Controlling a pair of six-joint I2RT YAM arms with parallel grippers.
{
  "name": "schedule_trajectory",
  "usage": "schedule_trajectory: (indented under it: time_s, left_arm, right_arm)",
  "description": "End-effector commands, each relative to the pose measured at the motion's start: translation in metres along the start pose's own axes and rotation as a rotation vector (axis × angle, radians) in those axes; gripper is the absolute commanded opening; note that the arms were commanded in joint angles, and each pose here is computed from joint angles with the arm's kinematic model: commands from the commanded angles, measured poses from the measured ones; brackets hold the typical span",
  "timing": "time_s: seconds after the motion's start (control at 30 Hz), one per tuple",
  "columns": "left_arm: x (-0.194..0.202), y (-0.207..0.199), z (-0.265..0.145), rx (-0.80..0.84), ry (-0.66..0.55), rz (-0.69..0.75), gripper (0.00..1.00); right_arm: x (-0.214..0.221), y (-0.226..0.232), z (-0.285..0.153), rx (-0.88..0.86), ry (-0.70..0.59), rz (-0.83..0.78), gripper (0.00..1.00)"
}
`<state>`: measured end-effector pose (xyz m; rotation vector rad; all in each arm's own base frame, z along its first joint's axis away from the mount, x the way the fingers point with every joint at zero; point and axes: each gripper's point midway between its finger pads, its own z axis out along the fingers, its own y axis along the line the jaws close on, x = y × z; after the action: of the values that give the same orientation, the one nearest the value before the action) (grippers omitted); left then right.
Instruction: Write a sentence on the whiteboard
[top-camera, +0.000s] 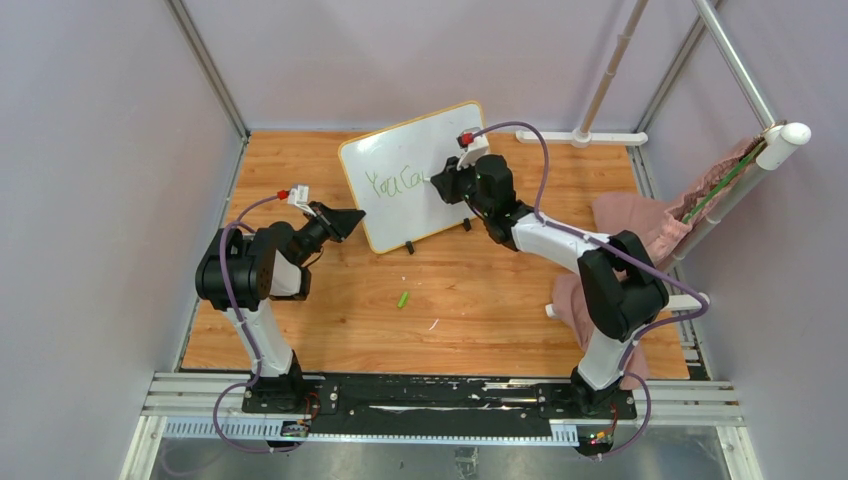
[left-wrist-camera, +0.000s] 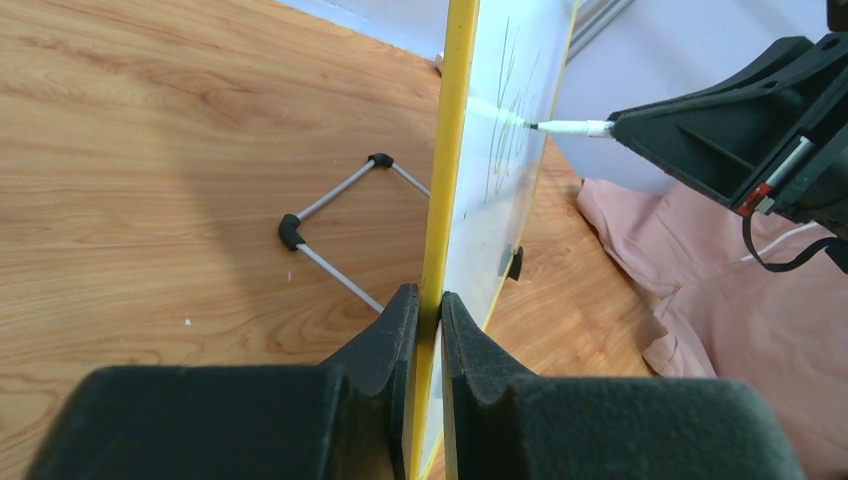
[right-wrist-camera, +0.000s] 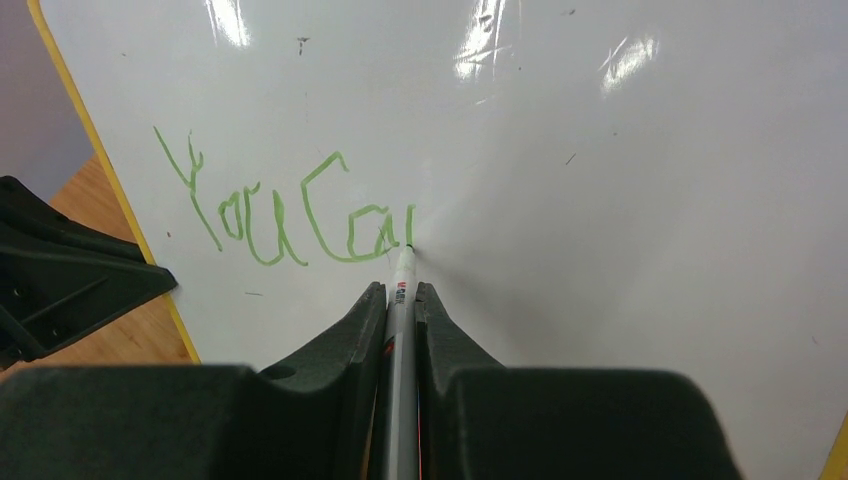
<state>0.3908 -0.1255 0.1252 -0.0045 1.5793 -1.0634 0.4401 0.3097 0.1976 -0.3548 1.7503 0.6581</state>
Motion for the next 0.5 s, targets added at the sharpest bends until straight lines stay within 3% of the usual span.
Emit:
schedule_trajectory:
  time_s: [0.0, 0.47]
  left_arm:
    - [0.004, 0.002, 0.000, 0.003, 0.000, 0.024, 0.00]
    - [0.004, 0.002, 0.000, 0.003, 0.002, 0.023, 0.00]
  right_arm:
    - [-0.022, -0.007, 0.005, 0.017, -0.037, -0.024, 0.00]
    - [-0.029, -0.022, 0.009, 0.045, -0.041, -0.026, 0.00]
